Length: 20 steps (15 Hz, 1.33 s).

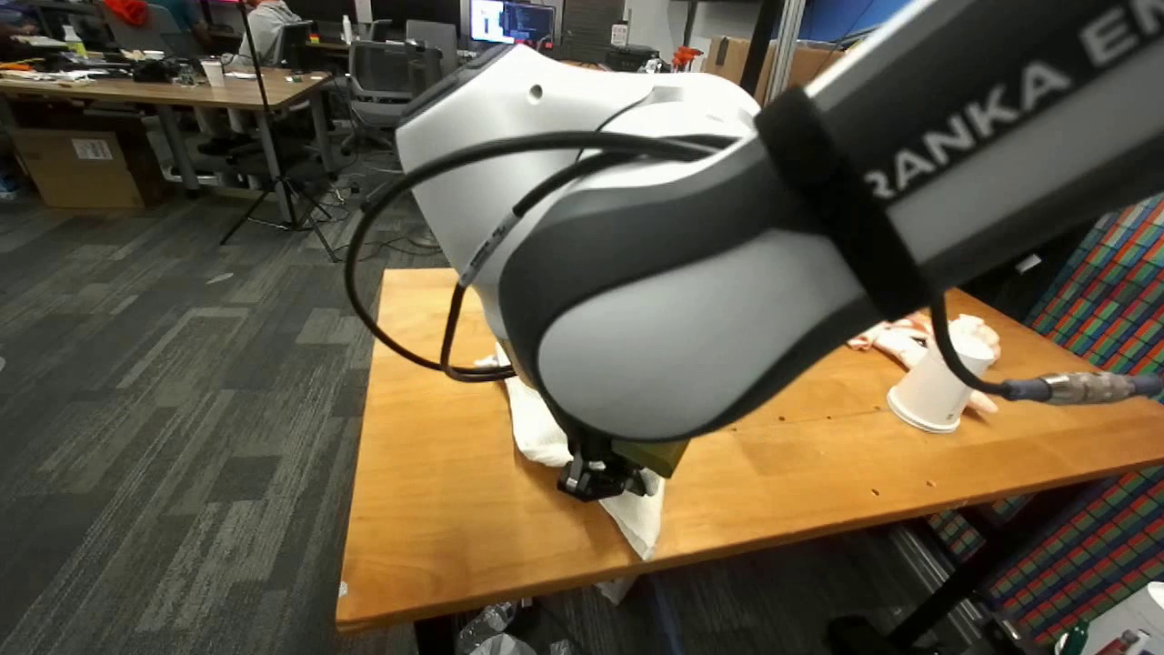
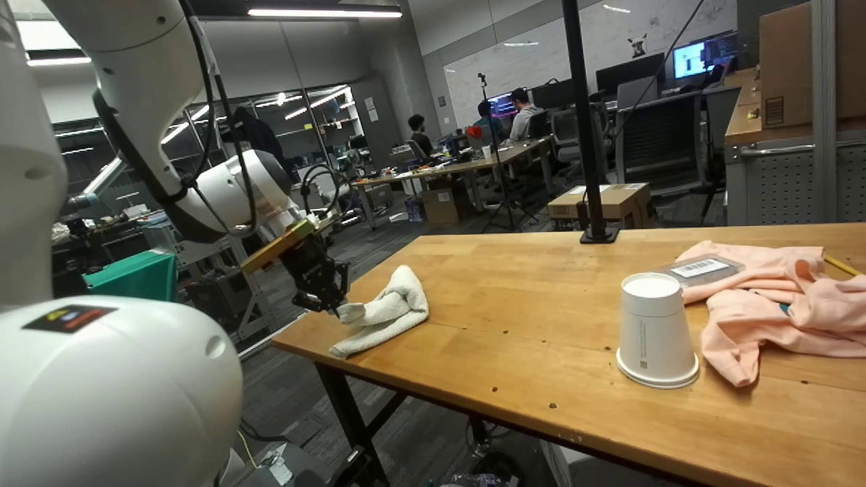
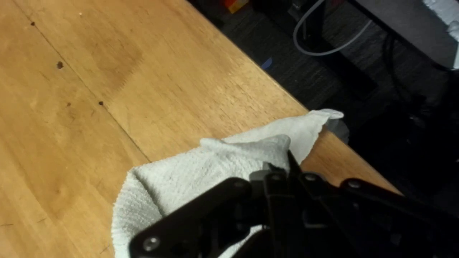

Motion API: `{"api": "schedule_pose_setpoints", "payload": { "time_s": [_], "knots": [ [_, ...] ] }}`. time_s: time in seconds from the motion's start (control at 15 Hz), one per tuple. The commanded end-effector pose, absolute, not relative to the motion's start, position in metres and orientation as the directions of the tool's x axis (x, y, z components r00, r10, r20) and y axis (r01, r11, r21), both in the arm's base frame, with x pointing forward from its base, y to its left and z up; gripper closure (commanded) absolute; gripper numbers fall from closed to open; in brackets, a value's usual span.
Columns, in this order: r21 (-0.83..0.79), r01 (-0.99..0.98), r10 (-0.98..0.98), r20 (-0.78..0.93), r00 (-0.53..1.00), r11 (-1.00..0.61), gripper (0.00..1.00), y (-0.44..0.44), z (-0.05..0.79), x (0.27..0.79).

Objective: Fold the cloth

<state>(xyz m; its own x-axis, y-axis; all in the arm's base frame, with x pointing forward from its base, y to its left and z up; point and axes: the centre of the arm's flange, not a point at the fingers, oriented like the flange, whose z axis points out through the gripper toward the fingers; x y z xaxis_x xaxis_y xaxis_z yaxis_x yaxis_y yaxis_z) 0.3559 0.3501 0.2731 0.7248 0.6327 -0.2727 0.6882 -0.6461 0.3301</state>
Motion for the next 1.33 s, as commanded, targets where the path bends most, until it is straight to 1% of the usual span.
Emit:
{"api": "schedule_pose_setpoints", "payload": {
  "time_s": [0.0, 0.2, 0.27, 0.33, 0.4, 0.47, 0.53, 0.6, 0.67, 0.8, 1.0, 1.07, 1.27],
  "knots": [
    [0.169, 0.65, 0.598, -0.275, 0.753, -0.741, 0.98, 0.34, 0.292, 0.377],
    [0.047, 0.623, 0.59, -0.275, 0.759, -0.781, 0.97, 0.323, 0.3, 0.394],
    [0.019, 0.627, 0.6, -0.268, 0.753, -0.779, 0.9, 0.316, 0.301, 0.399],
    [0.004, 0.625, 0.602, -0.262, 0.754, -0.781, 0.69, 0.309, 0.302, 0.405],
    [-0.015, 0.623, 0.605, -0.259, 0.753, -0.782, 0.65, 0.301, 0.303, 0.41],
    [-0.032, 0.617, 0.604, -0.256, 0.755, -0.786, 0.65, 0.294, 0.304, 0.414],
    [-0.053, 0.613, 0.604, -0.254, 0.755, -0.788, 0.6, 0.287, 0.305, 0.418],
    [-0.07, 0.609, 0.605, -0.251, 0.756, -0.79, 0.53, 0.281, 0.306, 0.422],
    [-0.087, 0.606, 0.606, -0.248, 0.755, -0.791, 0.44, 0.276, 0.307, 0.425],
    [-0.117, 0.6, 0.608, -0.243, 0.756, -0.792, 0.31, 0.267, 0.307, 0.43],
    [-0.152, 0.611, 0.629, -0.226, 0.744, -0.777, 0.07, 0.256, 0.31, 0.432],
    [-0.157, 0.619, 0.638, -0.213, 0.74, -0.77, 0.01, 0.252, 0.312, 0.433],
    [-0.154, 0.64, 0.658, -0.163, 0.735, -0.753, 0.0, 0.238, 0.323, 0.427]
  ]
}}
